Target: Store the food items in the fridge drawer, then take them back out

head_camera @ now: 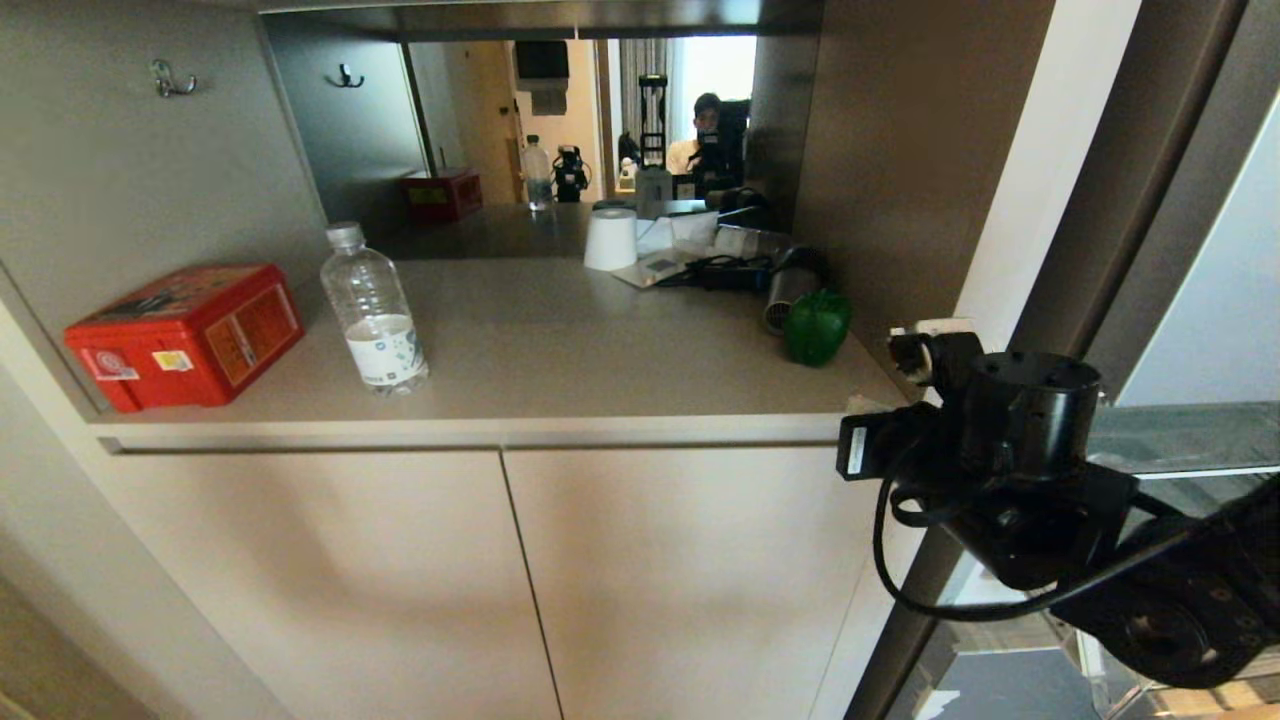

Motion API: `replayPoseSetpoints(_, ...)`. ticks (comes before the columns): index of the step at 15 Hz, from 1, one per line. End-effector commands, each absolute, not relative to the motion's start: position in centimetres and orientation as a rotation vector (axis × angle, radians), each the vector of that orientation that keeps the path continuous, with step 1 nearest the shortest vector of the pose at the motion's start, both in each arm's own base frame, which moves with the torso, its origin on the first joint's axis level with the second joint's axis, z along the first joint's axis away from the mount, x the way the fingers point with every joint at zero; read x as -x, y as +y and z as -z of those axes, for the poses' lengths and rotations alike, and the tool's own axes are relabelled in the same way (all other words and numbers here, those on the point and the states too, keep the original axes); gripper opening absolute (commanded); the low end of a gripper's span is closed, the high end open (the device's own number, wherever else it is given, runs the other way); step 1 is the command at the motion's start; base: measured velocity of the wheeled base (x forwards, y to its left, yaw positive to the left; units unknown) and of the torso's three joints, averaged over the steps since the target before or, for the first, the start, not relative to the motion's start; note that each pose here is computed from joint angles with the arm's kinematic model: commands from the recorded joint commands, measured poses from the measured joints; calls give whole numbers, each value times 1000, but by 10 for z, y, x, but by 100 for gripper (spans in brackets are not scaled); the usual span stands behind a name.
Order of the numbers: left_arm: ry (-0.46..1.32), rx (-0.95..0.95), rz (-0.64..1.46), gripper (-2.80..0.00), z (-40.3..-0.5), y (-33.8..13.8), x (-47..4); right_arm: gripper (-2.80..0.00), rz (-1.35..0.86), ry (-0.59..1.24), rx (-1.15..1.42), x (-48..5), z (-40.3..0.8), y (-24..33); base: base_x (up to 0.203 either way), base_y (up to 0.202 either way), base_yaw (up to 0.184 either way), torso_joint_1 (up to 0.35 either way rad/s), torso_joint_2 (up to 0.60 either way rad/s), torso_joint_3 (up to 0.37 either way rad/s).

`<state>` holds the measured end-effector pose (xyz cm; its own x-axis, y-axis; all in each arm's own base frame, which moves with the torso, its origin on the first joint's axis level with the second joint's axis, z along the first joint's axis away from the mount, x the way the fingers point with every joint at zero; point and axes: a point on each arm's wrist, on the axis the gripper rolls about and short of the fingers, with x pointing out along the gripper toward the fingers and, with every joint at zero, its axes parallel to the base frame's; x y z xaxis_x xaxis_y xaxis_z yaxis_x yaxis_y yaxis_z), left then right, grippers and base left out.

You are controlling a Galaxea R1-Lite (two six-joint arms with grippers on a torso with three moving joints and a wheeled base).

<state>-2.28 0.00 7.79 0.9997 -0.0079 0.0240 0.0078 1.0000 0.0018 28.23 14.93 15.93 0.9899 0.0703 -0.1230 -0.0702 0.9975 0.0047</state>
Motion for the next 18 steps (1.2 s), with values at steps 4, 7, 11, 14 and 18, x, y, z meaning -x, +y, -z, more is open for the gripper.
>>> replayPoseSetpoints(4, -14, -2, 8, -280, -75, 0, 22, 0, -52, 138, 15, -296, -169, 156, 0, 0, 0, 0, 0, 0)
replayPoseSetpoints(7, -14, -2, 8, -280, -75, 0, 22, 0, -51, 183, 45, -298, -182, 156, 0, 0, 0, 0, 0, 0)
replayPoseSetpoints(11, -14, -2, 8, -280, -75, 0, 22, 0, -47, 311, 100, -298, -202, 154, 0, 0, 0, 0, 0, 0)
replayPoseSetpoints(14, -14, -2, 8, -280, -75, 0, 22, 0, -49, 297, 85, -300, -218, 155, 0, 0, 0, 0, 0, 0)
replayPoseSetpoints(18, -14, -2, 8, -280, -75, 0, 22, 0, -26, 265, 66, -332, -212, 165, 0, 0, 0, 0, 0, 0)
